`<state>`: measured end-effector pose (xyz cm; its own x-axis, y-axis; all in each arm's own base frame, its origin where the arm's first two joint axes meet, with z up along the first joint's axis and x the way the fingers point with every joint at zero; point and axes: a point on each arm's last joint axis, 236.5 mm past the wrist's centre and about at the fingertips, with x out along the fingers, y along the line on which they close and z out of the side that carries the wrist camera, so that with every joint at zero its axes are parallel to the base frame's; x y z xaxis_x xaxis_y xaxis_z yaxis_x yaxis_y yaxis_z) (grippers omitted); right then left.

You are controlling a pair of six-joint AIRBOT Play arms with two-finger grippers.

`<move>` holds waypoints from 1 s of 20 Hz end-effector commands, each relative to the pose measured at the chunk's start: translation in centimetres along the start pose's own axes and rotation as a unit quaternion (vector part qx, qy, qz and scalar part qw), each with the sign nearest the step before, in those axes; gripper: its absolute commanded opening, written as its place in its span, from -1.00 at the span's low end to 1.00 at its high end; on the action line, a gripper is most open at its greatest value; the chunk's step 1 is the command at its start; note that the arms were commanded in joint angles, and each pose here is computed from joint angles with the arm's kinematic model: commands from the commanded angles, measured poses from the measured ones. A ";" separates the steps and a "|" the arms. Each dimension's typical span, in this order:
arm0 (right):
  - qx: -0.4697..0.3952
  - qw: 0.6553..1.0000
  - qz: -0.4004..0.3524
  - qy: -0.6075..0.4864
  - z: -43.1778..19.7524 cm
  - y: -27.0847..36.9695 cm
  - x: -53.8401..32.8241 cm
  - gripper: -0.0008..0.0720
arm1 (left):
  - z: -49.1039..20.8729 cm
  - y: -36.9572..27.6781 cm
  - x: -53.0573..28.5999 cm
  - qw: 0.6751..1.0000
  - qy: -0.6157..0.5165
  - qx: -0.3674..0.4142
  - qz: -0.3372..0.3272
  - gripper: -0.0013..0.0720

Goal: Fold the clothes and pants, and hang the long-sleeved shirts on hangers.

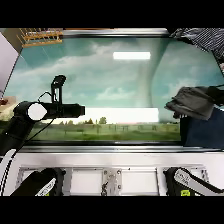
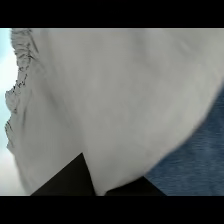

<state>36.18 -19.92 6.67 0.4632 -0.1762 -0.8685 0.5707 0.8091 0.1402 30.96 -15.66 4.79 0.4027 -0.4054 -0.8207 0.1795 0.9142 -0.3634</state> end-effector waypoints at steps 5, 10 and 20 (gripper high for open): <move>0.123 0.987 -0.055 -0.084 2.6 -7.2 -5.1 -0.92 | 0.0 0.0 0.0 1.000 0.000 0.001 0.000 -0.96; 0.153 0.983 -0.099 -0.010 -2.1 -9.4 -3.9 -0.92 | 0.0 0.0 0.0 1.000 0.000 0.001 0.000 -0.96; 0.138 0.963 -0.211 0.093 -13.9 -14.3 -1.6 -0.92 | -0.3 0.0 0.0 1.000 0.005 0.001 0.001 -0.96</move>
<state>20.39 -23.66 1.18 0.1180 -0.3221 -0.9393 0.8601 0.5059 -0.0654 30.82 -15.63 4.70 0.3965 -0.4041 -0.8243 0.1799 0.9147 -0.3618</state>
